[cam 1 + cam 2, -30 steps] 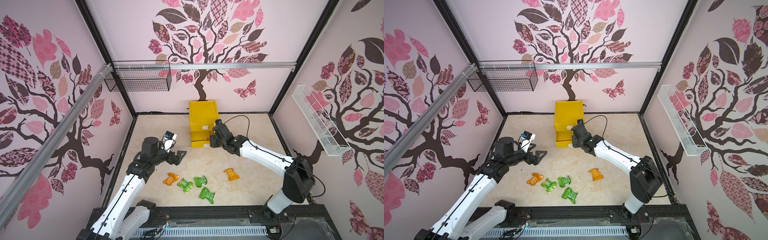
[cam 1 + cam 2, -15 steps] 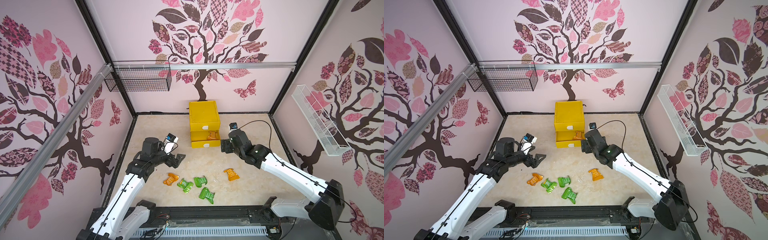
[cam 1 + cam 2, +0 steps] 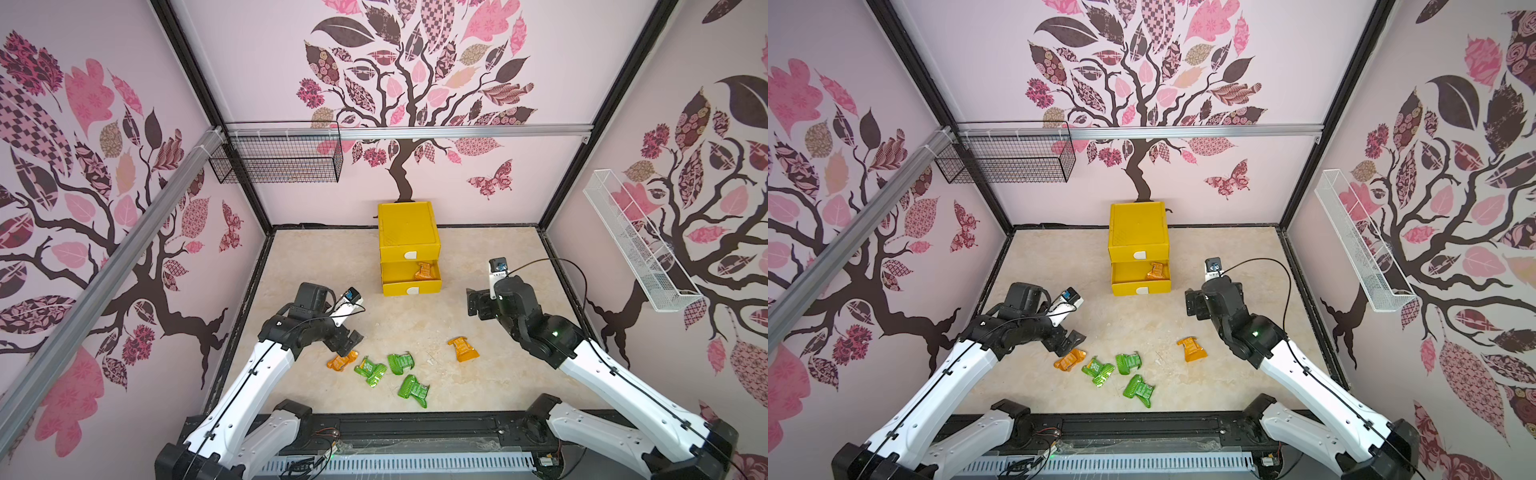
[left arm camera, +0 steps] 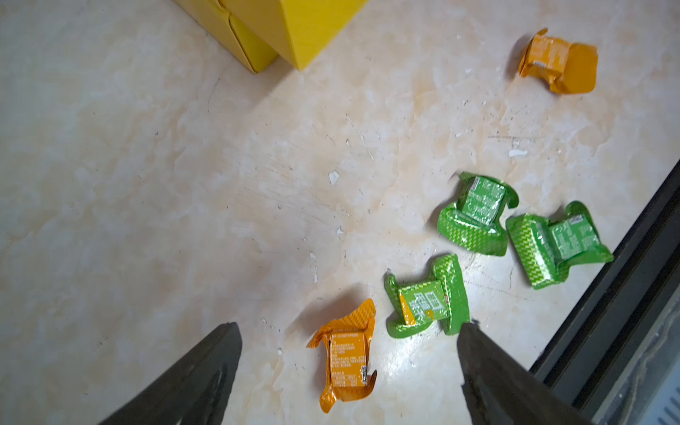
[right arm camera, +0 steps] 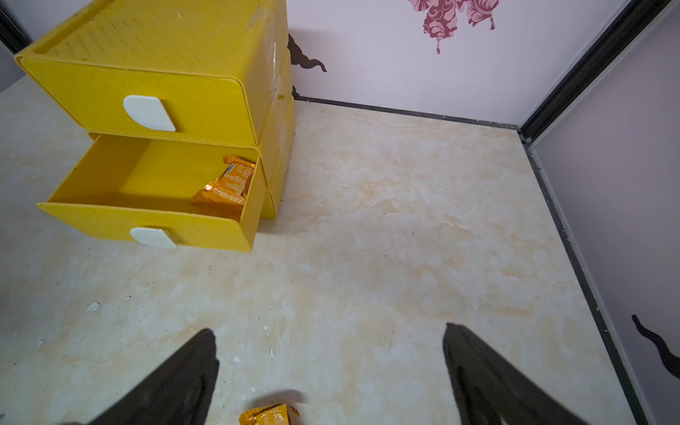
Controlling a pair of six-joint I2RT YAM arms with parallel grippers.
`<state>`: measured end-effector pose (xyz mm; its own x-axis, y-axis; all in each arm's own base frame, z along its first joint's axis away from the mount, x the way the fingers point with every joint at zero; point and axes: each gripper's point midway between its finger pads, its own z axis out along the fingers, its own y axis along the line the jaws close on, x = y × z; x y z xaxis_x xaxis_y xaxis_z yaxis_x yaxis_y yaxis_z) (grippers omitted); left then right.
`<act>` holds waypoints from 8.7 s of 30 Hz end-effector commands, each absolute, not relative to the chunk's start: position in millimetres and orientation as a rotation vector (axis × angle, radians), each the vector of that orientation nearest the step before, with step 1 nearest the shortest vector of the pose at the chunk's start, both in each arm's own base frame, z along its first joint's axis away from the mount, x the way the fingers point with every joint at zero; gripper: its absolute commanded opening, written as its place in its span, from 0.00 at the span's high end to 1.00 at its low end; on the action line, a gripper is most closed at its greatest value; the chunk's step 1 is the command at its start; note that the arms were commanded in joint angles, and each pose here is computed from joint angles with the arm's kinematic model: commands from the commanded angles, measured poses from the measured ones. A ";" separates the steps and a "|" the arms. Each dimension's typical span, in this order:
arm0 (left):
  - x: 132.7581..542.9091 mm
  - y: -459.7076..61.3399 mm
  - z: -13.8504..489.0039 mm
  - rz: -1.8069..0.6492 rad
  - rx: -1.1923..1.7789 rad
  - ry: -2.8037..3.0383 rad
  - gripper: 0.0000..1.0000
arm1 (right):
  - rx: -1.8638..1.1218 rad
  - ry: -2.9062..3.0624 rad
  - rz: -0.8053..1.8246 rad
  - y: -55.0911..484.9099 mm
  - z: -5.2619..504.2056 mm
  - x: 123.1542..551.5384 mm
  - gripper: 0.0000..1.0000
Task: Place the cookies into the drawer by color
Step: Pick up the cookie at the center of the board, then place the cookie in the drawer, then pick up the cookie at the center of the board.
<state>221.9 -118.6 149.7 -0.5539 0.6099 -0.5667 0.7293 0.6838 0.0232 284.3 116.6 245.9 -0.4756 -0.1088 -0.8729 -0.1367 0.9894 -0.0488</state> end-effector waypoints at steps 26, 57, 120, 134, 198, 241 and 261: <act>179.6 -80.3 50.6 -0.155 1.181 2.730 0.05 | -0.287 2.005 -0.063 101.0 208.2 271.3 0.01; 189.7 -74.4 10.3 -0.077 1.148 2.850 0.39 | -0.258 1.973 -0.134 87.4 212.3 269.9 0.01; 406.4 -260.1 223.5 -0.281 1.070 1.973 0.65 | -0.240 1.931 -0.164 78.6 219.2 266.6 0.01; 413.4 -256.1 211.0 -0.206 1.064 1.985 0.28 | -0.234 1.926 -0.147 79.7 221.0 266.2 0.01; 298.2 -151.1 242.6 -0.548 0.638 2.110 0.03 | -0.069 2.686 0.112 137.1 86.3 239.3 0.16; 304.1 -145.3 240.1 -0.580 0.576 2.120 0.03 | -0.247 2.964 0.019 165.5 7.6 238.5 0.60; 301.0 -143.9 240.3 -0.558 0.599 2.106 0.03 | -0.249 2.691 0.183 181.2 132.5 268.8 0.62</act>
